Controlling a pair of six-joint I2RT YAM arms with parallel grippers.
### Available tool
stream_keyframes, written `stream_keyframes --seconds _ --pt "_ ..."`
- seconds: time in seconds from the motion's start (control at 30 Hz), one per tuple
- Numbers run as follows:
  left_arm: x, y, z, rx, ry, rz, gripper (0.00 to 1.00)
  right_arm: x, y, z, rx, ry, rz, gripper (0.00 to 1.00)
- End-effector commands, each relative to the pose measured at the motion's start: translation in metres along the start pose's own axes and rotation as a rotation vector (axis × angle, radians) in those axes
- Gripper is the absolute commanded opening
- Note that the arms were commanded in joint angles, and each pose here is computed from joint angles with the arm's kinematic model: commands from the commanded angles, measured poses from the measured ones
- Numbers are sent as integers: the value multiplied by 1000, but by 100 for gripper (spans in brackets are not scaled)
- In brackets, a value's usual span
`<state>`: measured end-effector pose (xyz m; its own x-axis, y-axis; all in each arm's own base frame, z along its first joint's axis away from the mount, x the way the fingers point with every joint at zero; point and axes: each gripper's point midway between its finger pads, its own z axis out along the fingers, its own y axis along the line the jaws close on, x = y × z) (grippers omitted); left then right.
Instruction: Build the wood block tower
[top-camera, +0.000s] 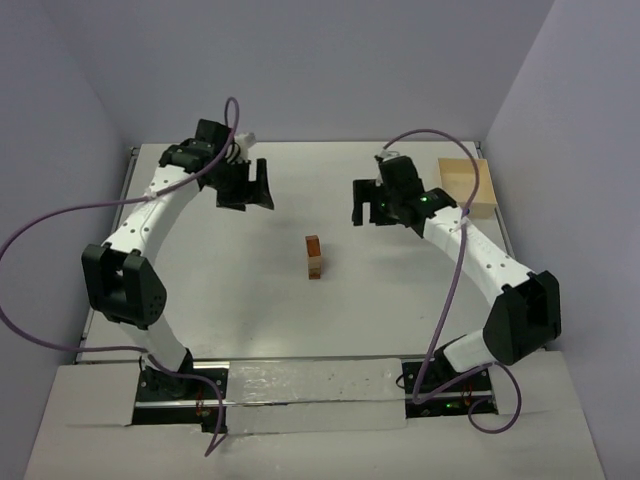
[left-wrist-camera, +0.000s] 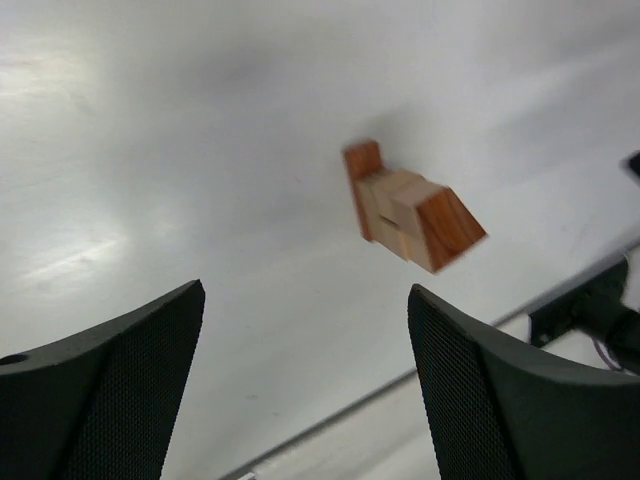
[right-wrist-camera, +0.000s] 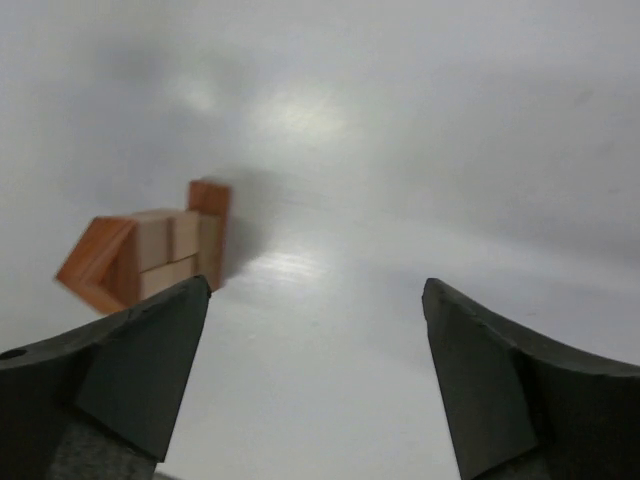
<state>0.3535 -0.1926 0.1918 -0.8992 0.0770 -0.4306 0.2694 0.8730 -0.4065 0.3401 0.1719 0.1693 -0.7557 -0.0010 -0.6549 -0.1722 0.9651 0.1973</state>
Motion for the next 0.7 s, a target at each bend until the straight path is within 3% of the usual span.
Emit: stream_keyframes --seconds 0.0,0.1,0.3,0.67 --pt "-36 50 -35 -144 -165 -49 95 -32 -56 -15 118 -112 14 100" --pt "-37 98 -45 -139 -181 -210 97 -45 -86 -22 182 -148 34 100" --pt "-28 152 -61 -239 -192 -181 99 -44 -115 -26 253 -168 37 100" --pt "-13 158 -62 -255 -206 -151 99 -26 -119 -20 247 -148 50 100"
